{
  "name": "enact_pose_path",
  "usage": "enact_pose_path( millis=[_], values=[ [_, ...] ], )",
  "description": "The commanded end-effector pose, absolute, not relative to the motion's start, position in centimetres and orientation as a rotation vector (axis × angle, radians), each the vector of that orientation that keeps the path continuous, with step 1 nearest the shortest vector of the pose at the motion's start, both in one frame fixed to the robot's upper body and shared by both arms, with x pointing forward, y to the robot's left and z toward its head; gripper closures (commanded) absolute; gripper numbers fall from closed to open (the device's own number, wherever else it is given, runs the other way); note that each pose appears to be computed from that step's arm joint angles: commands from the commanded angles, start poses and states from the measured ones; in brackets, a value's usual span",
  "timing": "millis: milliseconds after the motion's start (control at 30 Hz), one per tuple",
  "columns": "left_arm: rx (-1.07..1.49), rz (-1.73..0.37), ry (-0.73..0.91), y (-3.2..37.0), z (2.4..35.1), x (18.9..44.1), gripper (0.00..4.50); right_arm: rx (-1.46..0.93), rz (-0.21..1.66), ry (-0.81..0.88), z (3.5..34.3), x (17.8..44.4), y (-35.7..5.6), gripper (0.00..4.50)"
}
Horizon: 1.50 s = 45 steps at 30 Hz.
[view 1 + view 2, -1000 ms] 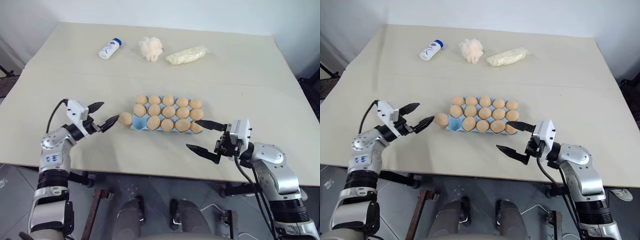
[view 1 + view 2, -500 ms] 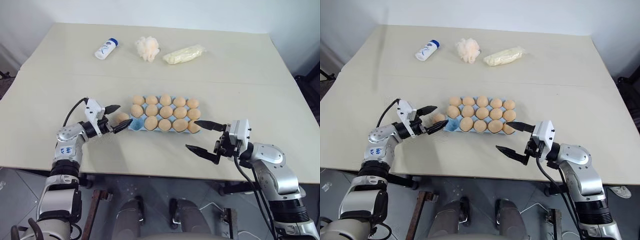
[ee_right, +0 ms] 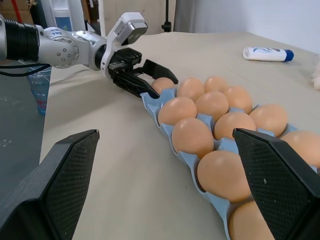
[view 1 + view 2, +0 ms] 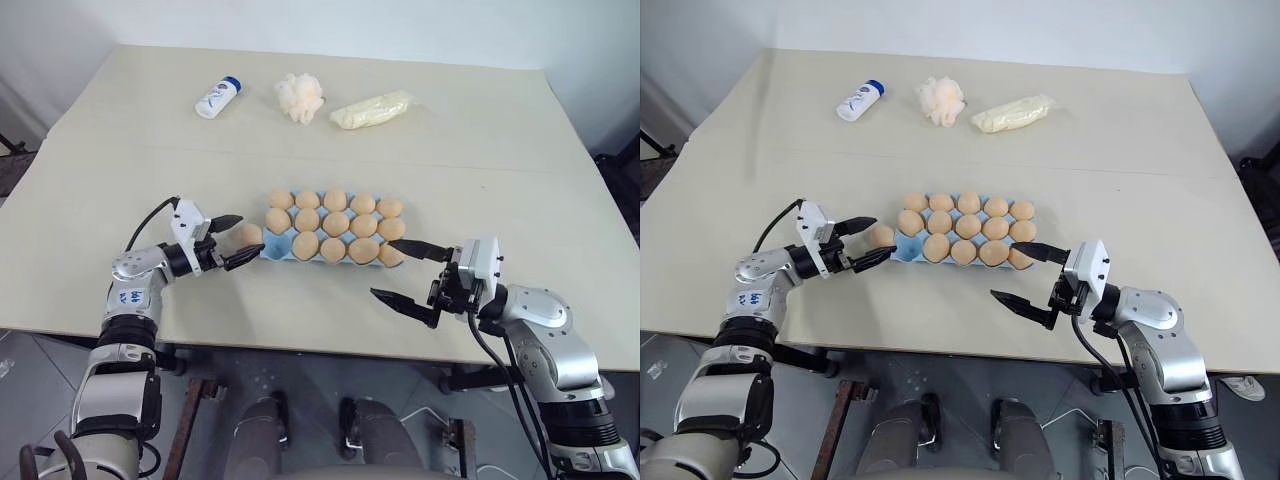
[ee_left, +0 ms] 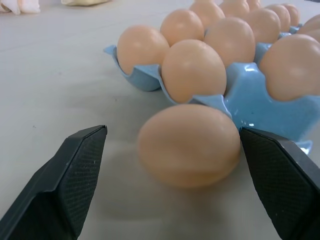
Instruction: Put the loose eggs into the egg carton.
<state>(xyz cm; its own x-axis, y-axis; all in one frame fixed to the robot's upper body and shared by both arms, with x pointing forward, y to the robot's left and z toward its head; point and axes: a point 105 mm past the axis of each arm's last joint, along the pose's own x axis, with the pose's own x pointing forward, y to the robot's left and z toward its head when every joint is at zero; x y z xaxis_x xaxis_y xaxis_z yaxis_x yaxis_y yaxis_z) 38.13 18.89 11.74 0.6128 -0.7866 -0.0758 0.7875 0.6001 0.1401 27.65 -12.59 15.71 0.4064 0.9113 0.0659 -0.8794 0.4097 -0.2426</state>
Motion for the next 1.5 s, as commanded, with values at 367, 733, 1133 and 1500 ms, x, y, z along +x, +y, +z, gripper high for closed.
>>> enact_pose_path(
  millis=[367,733,1133,1500],
  values=[
    [0.174,-0.891,-0.033,20.3,12.5,37.8,2.00,-0.203,1.126,-0.245,16.9,27.3,-12.7,0.00],
    [0.143,-0.977,-0.187,18.1,16.8,35.8,2.00,-0.198,1.130,-0.240,16.7,27.3,-12.6,0.00],
    [0.116,-1.069,-0.118,14.6,15.6,36.8,1.70,-0.217,1.124,-0.249,16.9,27.4,-12.6,0.00],
    [0.217,-0.997,-0.087,20.8,16.8,34.1,0.03,-0.243,1.095,-0.223,16.8,27.5,-14.2,0.00]
  ],
)
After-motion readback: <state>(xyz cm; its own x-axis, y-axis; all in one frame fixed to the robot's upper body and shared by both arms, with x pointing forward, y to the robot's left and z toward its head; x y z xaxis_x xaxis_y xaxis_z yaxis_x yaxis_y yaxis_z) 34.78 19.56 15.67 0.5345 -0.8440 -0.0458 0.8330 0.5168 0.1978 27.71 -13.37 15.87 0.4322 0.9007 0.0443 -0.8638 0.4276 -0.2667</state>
